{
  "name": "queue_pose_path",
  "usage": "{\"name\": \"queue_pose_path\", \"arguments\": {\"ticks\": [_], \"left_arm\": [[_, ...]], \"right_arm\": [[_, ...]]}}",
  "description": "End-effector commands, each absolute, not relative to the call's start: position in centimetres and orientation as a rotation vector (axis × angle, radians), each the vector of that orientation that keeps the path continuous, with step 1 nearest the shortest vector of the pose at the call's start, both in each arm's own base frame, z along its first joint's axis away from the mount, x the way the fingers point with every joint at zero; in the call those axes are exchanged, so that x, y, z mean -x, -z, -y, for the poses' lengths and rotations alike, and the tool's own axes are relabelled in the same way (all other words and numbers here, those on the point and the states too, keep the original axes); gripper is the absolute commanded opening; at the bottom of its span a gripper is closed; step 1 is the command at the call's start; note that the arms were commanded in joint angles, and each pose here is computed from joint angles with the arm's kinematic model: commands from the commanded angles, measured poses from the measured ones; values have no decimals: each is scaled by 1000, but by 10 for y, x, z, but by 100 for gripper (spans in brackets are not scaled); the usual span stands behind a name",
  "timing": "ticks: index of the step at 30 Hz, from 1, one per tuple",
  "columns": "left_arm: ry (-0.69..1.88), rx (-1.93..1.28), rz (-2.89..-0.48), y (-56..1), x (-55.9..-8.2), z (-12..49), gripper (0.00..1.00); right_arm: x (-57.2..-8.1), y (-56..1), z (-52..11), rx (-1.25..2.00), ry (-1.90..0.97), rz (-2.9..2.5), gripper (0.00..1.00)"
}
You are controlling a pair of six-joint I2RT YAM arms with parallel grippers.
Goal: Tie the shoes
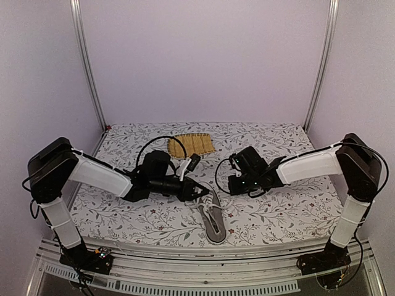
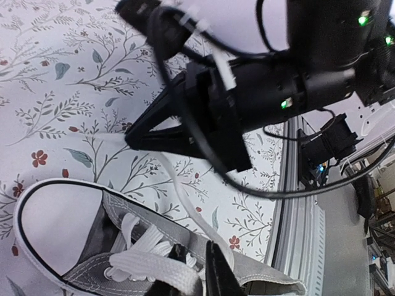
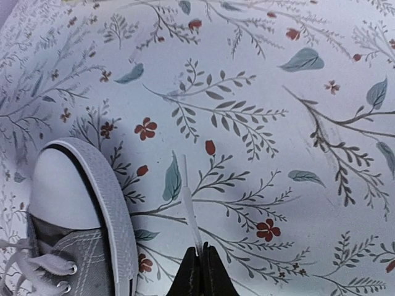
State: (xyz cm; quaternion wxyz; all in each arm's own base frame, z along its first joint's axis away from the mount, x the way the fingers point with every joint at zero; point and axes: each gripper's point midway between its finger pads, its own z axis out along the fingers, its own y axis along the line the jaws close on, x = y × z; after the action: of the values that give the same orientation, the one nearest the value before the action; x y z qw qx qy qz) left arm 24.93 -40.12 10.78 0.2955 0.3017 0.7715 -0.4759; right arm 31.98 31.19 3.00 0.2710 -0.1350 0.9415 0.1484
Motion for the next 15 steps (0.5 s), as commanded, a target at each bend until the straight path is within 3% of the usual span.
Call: {"name": "queue_pose_path", "arguments": {"ticks": [1, 6, 15], "left_arm": [[1276, -832, -2028, -116, -254, 407, 15], [1309, -862, -2015, -117, -254, 417, 24], [1346, -891, -2011, -114, -252, 427, 29]], "right_arm": [[-332, -113, -321, 288, -655, -2317, 2], [-333, -142, -334, 326, -753, -2247, 2], [-340, -163, -351, 339, -838, -2195, 2]]}}
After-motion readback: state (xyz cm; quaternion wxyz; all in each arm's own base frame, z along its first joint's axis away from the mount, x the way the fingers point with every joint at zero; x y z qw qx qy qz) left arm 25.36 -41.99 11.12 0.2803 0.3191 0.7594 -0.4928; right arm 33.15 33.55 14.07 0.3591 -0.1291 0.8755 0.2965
